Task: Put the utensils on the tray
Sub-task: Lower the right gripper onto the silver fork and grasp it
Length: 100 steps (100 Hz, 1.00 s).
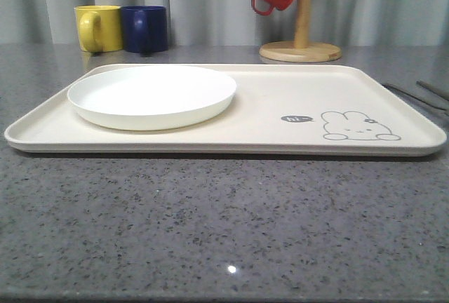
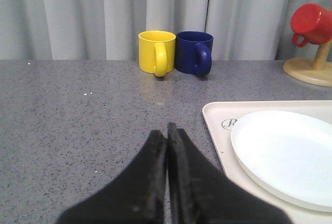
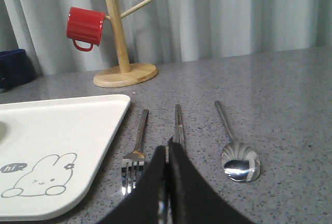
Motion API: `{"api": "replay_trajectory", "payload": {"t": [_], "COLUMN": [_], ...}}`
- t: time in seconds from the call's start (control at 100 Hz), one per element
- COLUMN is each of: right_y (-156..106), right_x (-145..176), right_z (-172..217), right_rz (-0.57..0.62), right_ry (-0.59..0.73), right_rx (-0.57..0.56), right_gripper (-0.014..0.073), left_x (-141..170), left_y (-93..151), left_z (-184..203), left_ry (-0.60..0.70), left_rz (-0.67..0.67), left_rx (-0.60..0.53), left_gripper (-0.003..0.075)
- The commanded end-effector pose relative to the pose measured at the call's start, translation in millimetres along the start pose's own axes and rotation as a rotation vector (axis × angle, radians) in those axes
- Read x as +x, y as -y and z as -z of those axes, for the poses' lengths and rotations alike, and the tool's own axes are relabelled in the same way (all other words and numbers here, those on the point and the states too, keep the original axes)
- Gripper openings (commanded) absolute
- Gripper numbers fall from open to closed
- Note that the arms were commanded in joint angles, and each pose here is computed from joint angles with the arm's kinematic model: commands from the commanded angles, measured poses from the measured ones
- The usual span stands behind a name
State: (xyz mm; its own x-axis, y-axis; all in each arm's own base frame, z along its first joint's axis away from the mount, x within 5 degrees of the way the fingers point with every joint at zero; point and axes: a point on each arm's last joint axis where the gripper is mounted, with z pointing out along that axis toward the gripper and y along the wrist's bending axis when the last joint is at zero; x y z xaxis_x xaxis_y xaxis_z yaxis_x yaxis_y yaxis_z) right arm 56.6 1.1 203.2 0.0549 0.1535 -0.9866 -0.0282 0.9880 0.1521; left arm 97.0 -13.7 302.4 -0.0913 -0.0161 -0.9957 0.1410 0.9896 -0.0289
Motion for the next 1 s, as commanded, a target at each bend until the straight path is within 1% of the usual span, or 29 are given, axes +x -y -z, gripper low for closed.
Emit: {"api": "replay_trajectory", "payload": {"t": [0.0, 0.1, 0.33, 0.45, 0.51, 0.59, 0.6, 0.71, 0.84, 0.95, 0.99], "right_y": [-3.0, -3.2, -6.1, -7.3, -7.7, -9.4, -9.2, -11.9, -14.3, -14.8, -15.3], "right_x": [-14.6, -15.4, -27.3, -40.1, -48.5, -67.2, -67.4, -93.4, -118.5, -129.4, -134.6], "right_z": [2.9, 3.0, 5.2, 6.5, 6.2, 5.0, 3.7, -5.0, -27.5, -53.6, -62.5], "right_rz": [0.017, 0.018, 0.018, 0.019, 0.017, 0.016, 0.016, 0.014, 0.013, 0.013, 0.013], "right_ry": [0.118, 0.126, 0.238, 0.211, 0.156, 0.087, 0.062, -0.052, -0.222, -0.404, -0.447], "right_rx": [-0.025, -0.027, -0.055, -0.042, -0.024, -0.002, 0.004, 0.036, 0.077, 0.118, 0.128], "right_gripper": [-0.0068, -0.0068, -0.0068, -0.0068, -0.0068, -0.0068, -0.0068, -0.0068, -0.0068, -0.0068, -0.0068], "left_x": [-16.6, -16.1, -16.1, -16.1, -16.1, -16.1, -16.1, -16.1, -15.9, -15.9, -15.9], "left_y": [-2.4, -2.2, -2.2, -2.2, -2.2, -2.2, -2.2, -2.2, -2.3, -2.3, -2.3], "left_z": [1.6, 1.5, 1.5, 1.5, 1.5, 1.5, 1.5, 1.5, 1.1, 1.1, 1.1], "left_ry": [0.107, 0.1, 0.1, 0.1, 0.1, 0.1, 0.1, 0.1, 0.099, 0.099, 0.099], "left_rz": [0.01, 0.01, 0.01, 0.01, 0.01, 0.01, 0.01, 0.01, 0.011, 0.011, 0.011], "left_rx": [-0.029, -0.026, -0.026, -0.026, -0.026, -0.026, -0.026, -0.026, -0.027, -0.027, -0.027], "left_gripper": [-0.0018, -0.0018, -0.0018, -0.0018, -0.0018, -0.0018, -0.0018, -0.0018, -0.0018, -0.0018, -0.0018]}}
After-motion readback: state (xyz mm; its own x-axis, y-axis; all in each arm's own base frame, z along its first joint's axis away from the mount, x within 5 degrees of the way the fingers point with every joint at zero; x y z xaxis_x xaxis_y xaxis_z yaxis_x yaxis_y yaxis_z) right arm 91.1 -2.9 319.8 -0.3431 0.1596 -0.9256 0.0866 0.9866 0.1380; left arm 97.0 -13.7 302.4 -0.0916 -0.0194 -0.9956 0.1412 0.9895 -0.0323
